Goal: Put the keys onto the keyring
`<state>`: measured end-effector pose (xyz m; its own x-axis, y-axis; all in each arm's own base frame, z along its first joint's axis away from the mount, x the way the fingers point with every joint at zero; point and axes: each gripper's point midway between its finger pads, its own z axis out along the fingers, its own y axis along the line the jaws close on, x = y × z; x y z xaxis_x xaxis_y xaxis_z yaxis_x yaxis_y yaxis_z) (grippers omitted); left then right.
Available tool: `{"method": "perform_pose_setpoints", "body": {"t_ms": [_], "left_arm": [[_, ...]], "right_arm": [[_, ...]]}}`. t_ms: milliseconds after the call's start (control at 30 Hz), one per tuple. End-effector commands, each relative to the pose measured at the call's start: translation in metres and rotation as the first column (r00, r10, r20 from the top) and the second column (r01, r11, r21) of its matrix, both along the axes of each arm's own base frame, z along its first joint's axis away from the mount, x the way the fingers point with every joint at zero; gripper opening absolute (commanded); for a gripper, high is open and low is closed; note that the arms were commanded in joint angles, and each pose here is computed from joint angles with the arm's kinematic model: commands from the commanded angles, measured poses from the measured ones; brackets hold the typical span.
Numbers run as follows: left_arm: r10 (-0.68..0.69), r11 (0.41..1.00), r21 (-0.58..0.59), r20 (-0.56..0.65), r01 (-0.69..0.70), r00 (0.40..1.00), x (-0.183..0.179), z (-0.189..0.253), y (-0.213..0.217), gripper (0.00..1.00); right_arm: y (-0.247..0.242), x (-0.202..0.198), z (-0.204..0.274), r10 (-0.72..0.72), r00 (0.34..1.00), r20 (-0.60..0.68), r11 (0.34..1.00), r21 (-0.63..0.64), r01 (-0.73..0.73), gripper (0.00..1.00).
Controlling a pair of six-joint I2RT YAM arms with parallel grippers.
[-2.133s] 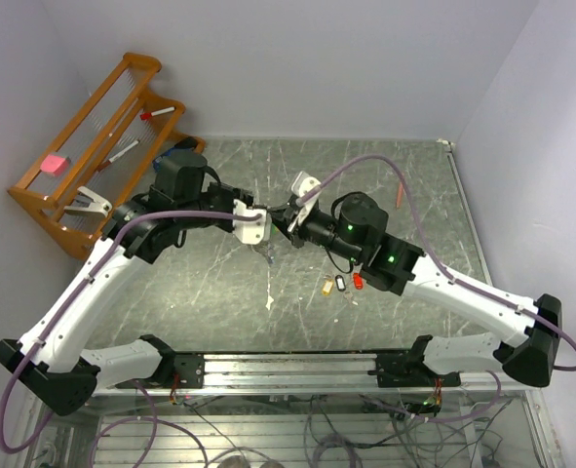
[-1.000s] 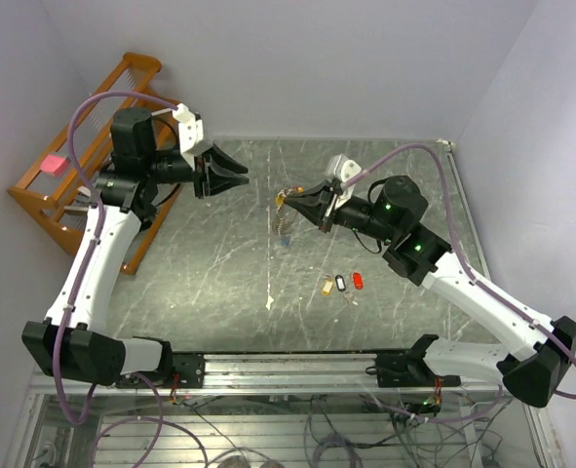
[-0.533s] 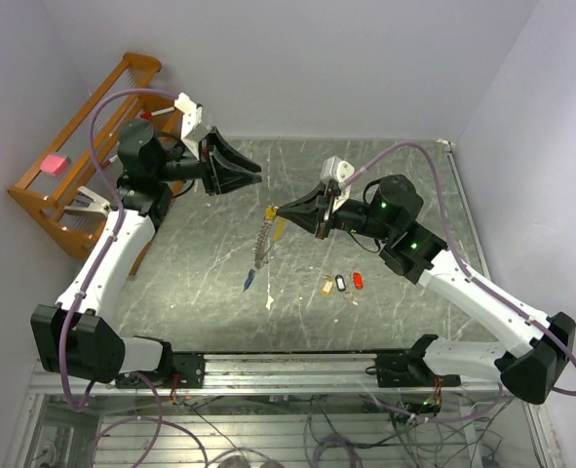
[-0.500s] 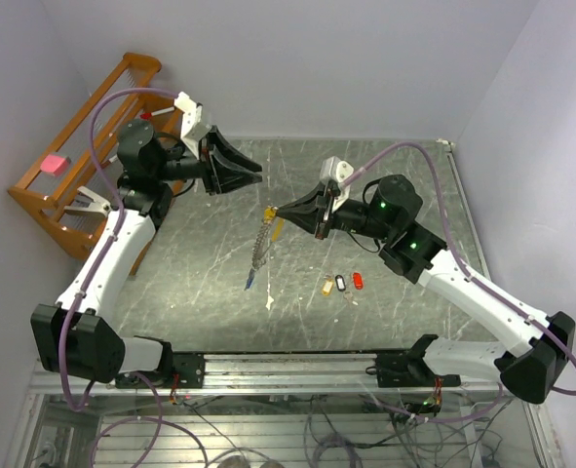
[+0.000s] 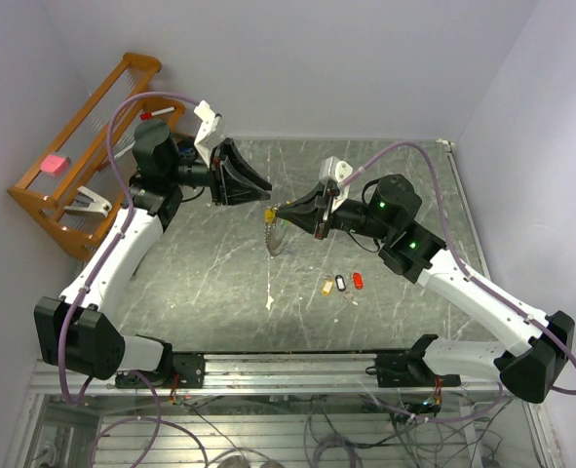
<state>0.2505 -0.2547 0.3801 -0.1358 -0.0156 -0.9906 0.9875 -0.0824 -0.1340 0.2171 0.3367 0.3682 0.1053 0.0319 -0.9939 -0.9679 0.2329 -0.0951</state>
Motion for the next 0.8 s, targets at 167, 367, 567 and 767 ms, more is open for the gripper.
{"method": "perform_pose_setpoints", "body": {"t_ms": [167,367,567,767], "left_arm": [[-0.071,0.997,0.009,0.004,0.071,0.997,-0.012,-0.004,0.001,0.37],[-0.09,0.996,0.017,-0.019,0.091,0.996,-0.018,-0.011,-0.003,0.34],[-0.097,0.995,0.012,-0.013,0.097,0.995,-0.021,-0.01,-0.005,0.2],[-0.094,0.995,0.014,-0.018,0.095,0.995,-0.021,-0.009,-0.005,0.07]], "right_arm": [[0.001,-0.001,0.026,0.009,0.999,0.05,0.999,0.048,-0.011,0.0],[0.001,0.0,0.029,0.006,0.998,0.054,0.998,0.063,-0.01,0.0],[0.002,0.001,0.03,0.004,0.998,0.057,0.998,0.067,-0.007,0.0],[-0.004,0.004,0.038,-0.041,0.996,0.083,0.994,0.103,0.032,0.0]]}}
